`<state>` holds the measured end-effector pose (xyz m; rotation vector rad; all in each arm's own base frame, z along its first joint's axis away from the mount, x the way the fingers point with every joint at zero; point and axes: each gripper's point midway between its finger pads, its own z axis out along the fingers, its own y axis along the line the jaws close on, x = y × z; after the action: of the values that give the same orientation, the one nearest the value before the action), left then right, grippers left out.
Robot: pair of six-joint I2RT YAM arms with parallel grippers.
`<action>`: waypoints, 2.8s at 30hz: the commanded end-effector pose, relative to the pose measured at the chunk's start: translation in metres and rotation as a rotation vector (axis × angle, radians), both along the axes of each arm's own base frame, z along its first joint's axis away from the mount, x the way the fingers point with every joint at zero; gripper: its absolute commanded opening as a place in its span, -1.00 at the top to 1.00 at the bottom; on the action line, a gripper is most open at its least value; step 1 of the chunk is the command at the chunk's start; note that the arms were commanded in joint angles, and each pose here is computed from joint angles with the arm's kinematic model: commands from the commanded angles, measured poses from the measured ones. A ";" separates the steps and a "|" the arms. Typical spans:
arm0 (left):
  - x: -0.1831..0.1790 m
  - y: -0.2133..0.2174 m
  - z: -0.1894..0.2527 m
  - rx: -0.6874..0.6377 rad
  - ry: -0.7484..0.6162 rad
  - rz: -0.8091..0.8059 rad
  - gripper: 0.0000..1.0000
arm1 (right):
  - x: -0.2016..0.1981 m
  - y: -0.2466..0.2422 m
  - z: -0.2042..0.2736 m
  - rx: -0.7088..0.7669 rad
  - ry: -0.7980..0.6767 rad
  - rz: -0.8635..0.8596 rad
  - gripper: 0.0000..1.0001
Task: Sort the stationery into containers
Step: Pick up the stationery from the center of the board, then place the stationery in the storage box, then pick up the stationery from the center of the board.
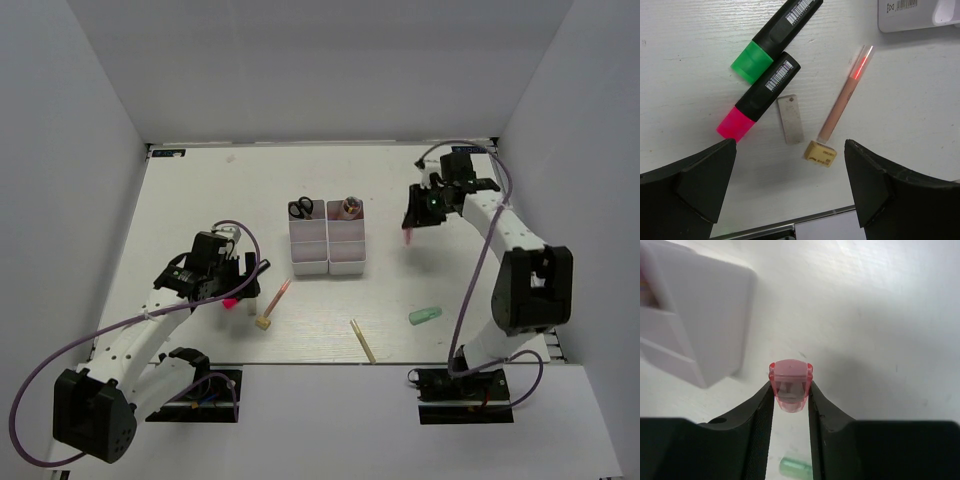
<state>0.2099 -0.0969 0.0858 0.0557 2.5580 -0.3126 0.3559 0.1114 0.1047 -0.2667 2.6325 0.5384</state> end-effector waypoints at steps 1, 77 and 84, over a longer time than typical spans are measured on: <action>0.004 -0.005 0.005 -0.022 -0.023 -0.013 -1.00 | 0.025 0.043 0.065 0.079 -0.394 0.310 1.00; 0.002 -0.006 -0.004 -0.016 0.001 -0.020 -0.84 | -0.044 0.151 0.100 0.251 -0.778 1.034 0.24; 0.001 -0.016 -0.001 -0.070 0.002 -0.046 -0.51 | -0.084 0.065 0.104 -0.114 -0.289 0.911 0.84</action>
<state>0.2100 -0.1039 0.0792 0.0696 2.5732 -0.3560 0.3284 0.2350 0.2366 -1.4114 1.7223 0.6342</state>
